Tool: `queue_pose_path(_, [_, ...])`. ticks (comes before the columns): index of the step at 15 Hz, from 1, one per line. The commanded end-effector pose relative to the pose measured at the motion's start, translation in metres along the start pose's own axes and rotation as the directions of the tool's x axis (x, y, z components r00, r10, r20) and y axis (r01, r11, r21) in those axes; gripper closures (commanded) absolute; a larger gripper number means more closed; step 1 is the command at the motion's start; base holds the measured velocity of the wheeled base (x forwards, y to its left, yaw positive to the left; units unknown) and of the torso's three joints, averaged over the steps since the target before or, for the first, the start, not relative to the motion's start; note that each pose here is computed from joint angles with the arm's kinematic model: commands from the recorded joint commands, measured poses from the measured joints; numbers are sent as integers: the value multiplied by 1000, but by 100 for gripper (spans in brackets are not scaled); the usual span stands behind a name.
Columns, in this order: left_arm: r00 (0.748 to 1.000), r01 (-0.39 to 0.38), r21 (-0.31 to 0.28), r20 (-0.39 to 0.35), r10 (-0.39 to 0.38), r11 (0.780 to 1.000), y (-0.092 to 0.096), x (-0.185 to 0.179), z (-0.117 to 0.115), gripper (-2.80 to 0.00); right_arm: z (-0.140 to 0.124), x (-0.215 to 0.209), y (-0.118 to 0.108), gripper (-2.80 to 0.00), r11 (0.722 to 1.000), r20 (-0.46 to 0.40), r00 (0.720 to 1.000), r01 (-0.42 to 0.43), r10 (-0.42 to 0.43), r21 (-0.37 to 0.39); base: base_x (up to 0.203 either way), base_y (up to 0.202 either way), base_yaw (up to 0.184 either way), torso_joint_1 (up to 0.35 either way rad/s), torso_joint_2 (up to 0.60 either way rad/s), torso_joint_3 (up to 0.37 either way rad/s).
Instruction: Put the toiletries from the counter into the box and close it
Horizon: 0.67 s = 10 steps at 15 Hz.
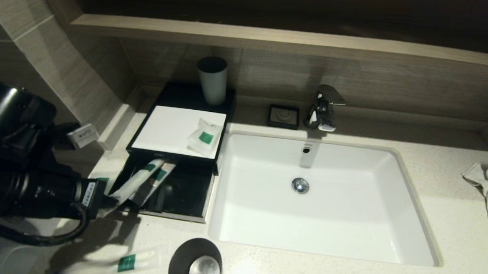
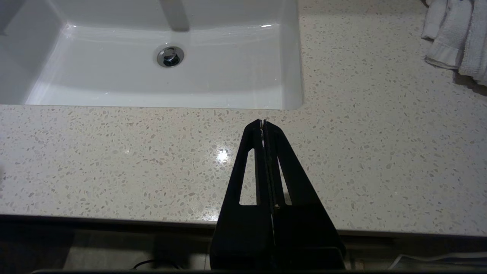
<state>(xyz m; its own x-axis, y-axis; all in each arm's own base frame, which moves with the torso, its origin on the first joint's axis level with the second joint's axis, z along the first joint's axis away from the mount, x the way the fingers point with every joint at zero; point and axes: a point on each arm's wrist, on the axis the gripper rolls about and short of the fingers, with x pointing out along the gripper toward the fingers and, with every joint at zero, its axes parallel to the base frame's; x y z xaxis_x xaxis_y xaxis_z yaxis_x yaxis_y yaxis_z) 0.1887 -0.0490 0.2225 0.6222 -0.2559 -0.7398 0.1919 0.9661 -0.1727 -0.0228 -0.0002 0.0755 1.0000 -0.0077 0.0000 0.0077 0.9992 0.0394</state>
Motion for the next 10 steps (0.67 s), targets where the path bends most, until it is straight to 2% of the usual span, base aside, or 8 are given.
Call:
queue_pose_path(1, [1000,-2,-2,-17,2,1000,0,4,1,0,0,0,0,0,1000,-2,1000,0,0,1,0,0,0,0,0,0])
queue_pose_path(10, [1000,-2,-5,-16,2,1000,1,15,5,0,0,0,0,0,1000,-2,1000,0,0,1,0,0,0,0,0,0])
